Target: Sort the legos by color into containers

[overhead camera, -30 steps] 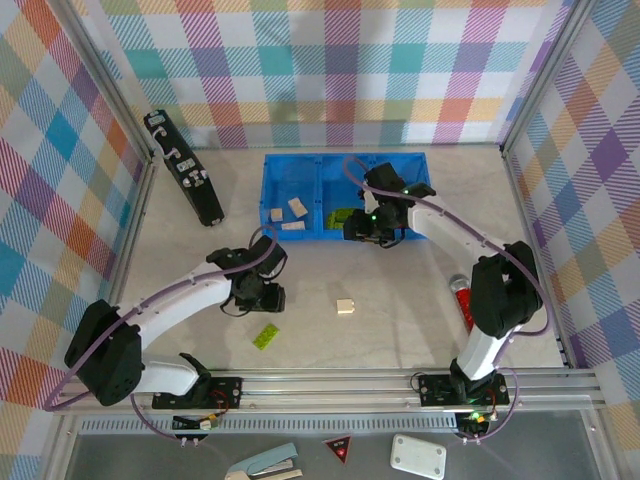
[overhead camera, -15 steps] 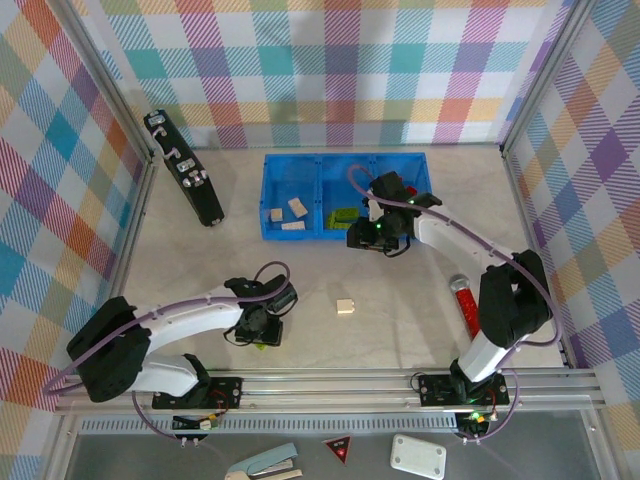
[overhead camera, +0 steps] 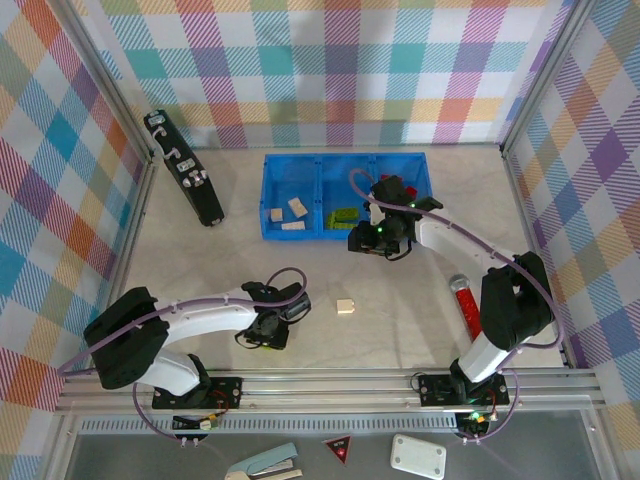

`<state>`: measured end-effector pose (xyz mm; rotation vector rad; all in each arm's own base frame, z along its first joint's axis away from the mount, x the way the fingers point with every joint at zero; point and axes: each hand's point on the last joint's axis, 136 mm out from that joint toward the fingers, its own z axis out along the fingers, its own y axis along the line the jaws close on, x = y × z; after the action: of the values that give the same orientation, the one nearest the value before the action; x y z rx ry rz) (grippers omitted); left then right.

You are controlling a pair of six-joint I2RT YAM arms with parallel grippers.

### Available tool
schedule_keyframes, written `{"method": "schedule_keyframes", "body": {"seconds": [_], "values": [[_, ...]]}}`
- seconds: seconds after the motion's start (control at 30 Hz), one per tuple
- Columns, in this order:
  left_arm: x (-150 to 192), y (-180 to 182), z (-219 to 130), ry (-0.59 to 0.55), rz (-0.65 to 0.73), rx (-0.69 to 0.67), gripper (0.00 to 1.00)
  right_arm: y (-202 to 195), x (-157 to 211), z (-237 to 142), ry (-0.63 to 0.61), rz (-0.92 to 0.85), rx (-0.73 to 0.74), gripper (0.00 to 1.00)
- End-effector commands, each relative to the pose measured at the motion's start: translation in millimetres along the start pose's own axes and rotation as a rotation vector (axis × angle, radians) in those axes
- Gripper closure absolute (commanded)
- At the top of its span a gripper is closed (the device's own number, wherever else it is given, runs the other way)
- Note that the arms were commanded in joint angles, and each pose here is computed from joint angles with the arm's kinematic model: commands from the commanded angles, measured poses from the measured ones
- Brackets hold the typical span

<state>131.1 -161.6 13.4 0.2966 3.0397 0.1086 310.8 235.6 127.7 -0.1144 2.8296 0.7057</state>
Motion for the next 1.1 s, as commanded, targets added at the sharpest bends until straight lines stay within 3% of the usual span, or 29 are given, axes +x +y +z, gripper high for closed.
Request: {"method": "schedule_keyframes", "body": {"seconds": [0.0,0.47,1.07], "values": [[-1,-10,2,-0.004,0.017,0.006,0.61,5,0,-8,-0.016,0.008,-0.036,0.55],[-30,-37,-23,-0.083,0.044,0.044,0.66,0,12,-18,-0.014,0.009,-0.016,0.56],[-123,-109,-78,-0.223,0.126,0.138,0.64,-37,52,-67,-0.050,0.013,0.157,0.56]]}}
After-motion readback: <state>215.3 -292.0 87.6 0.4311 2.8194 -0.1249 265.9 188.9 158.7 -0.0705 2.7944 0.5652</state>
